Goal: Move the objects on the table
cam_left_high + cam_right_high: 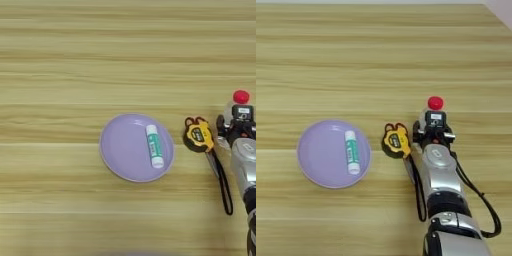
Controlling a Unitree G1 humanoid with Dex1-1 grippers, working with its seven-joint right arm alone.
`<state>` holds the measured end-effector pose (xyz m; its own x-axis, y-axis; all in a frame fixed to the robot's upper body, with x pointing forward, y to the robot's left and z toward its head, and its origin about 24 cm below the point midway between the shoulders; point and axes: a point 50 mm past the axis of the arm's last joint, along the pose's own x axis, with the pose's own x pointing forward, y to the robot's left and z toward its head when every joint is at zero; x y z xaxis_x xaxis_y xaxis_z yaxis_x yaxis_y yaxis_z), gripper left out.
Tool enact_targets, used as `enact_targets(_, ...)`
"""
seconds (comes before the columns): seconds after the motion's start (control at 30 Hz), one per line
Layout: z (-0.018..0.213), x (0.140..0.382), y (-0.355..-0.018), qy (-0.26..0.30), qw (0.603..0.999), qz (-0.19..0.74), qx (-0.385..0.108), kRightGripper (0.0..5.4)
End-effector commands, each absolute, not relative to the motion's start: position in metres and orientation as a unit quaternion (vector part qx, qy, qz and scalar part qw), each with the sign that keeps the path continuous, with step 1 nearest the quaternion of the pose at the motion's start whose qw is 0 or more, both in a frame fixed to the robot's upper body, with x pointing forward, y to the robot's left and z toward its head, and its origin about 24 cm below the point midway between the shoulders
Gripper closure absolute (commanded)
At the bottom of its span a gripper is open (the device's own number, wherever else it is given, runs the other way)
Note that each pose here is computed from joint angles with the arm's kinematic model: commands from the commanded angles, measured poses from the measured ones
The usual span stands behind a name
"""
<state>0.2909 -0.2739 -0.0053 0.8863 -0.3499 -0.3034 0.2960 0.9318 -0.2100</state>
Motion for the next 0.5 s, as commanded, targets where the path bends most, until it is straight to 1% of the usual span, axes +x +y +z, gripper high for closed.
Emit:
enact_targets(0.03, 0.0348, 0.3161, -0.2758, 0.09, 0.977, -0.169, -0.089, 2.28)
enact_targets(0.33, 0.0344, 0.3154, -0.2786, 0.092, 0.974, -0.178, -0.108, 2.28)
enact_targets(0.37, 0.0344, 0.3154, -0.2786, 0.092, 0.973, -0.179, -0.109, 1.99)
enact_targets(0.47, 0.0344, 0.3152, -0.2785, 0.092, 0.973, -0.179, -0.111, 1.7)
enact_targets(0.5, 0.0344, 0.3151, -0.2784, 0.092, 0.973, -0.179, -0.112, 1.53)
